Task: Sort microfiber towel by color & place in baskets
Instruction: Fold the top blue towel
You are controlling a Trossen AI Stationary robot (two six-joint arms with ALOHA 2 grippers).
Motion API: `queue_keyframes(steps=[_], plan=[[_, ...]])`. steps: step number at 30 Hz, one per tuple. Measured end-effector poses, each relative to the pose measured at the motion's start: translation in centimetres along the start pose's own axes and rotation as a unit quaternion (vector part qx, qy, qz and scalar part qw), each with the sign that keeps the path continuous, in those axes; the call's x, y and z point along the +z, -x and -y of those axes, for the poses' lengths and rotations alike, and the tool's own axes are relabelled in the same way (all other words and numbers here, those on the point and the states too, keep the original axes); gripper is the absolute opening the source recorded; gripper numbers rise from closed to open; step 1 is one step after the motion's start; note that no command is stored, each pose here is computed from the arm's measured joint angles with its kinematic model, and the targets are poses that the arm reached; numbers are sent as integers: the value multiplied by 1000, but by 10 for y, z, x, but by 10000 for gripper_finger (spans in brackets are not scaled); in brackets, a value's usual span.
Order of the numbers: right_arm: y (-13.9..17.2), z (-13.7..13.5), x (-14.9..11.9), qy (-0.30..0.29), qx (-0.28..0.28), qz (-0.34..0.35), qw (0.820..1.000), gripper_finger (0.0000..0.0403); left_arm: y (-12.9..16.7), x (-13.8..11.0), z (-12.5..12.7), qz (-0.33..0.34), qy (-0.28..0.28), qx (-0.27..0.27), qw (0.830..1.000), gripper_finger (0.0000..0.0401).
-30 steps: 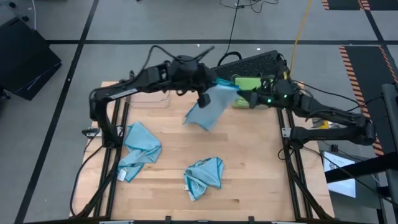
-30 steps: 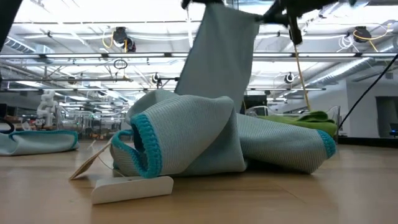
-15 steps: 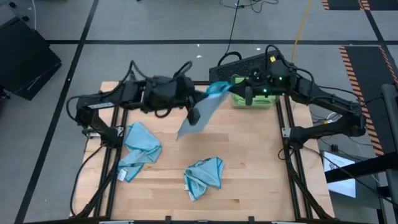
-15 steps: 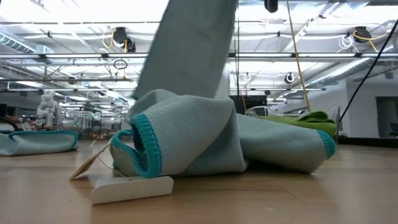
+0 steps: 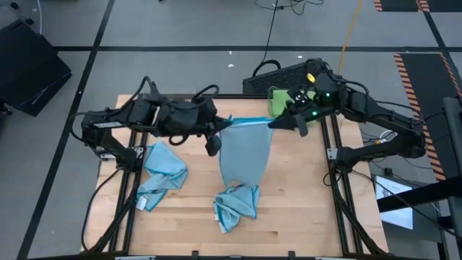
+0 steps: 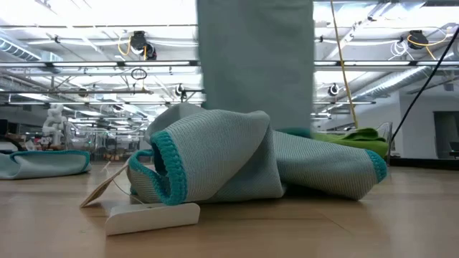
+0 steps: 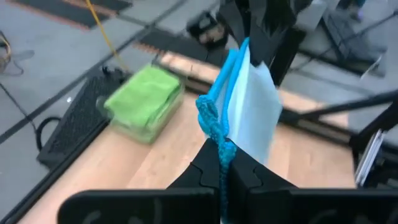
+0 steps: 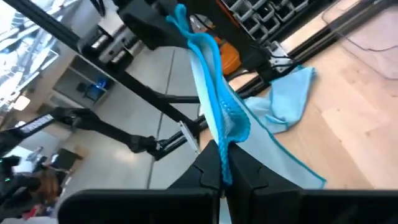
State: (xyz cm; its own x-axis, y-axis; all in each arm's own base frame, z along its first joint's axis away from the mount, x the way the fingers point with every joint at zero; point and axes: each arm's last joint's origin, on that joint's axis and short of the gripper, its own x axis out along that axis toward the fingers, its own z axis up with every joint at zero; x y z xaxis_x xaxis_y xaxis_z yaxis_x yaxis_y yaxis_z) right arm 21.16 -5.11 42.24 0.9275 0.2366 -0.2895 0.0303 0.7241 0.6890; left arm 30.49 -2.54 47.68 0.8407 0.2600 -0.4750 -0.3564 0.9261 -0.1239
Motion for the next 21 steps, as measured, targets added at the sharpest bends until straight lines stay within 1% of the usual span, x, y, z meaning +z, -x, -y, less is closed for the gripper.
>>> queue_keyframes(steps=[5, 7, 8, 11, 13, 15, 17, 18, 21], plan=[[-19, 15, 3, -14, -44, -7, 999, 0, -18, -5, -15, -52, -11, -8, 999, 1], [-23, 18, 3, -26, -45, -11, 999, 0, -21, -7, -17, -67, -4, -26, 997, 1], [-24, 17, 3, -30, -40, -14, 999, 0, -21, -7, -17, -73, -2, -45, 996, 1], [-25, 13, 1, -33, 5, -42, 999, 0, -19, -9, -10, -93, -2, -117, 989, 1], [-24, 9, 0, -37, 51, -70, 996, 0, -17, -10, -3, -102, 1, -156, 982, 1], [-24, 5, 0, -42, 104, -97, 989, 0, -15, -10, 2, -101, 4, -182, 978, 1], [-23, 0, 1, -42, 154, -118, 980, 0, -15, -9, 4, -97, 6, -188, 977, 1], [-24, -2, 2, -42, 170, -124, 977, 0, -15, -9, 4, -98, 6, -188, 977, 1], [-26, -1, 4, -35, 183, -127, 974, 0, -17, -8, -1, -97, -9, -180, 979, 1]])
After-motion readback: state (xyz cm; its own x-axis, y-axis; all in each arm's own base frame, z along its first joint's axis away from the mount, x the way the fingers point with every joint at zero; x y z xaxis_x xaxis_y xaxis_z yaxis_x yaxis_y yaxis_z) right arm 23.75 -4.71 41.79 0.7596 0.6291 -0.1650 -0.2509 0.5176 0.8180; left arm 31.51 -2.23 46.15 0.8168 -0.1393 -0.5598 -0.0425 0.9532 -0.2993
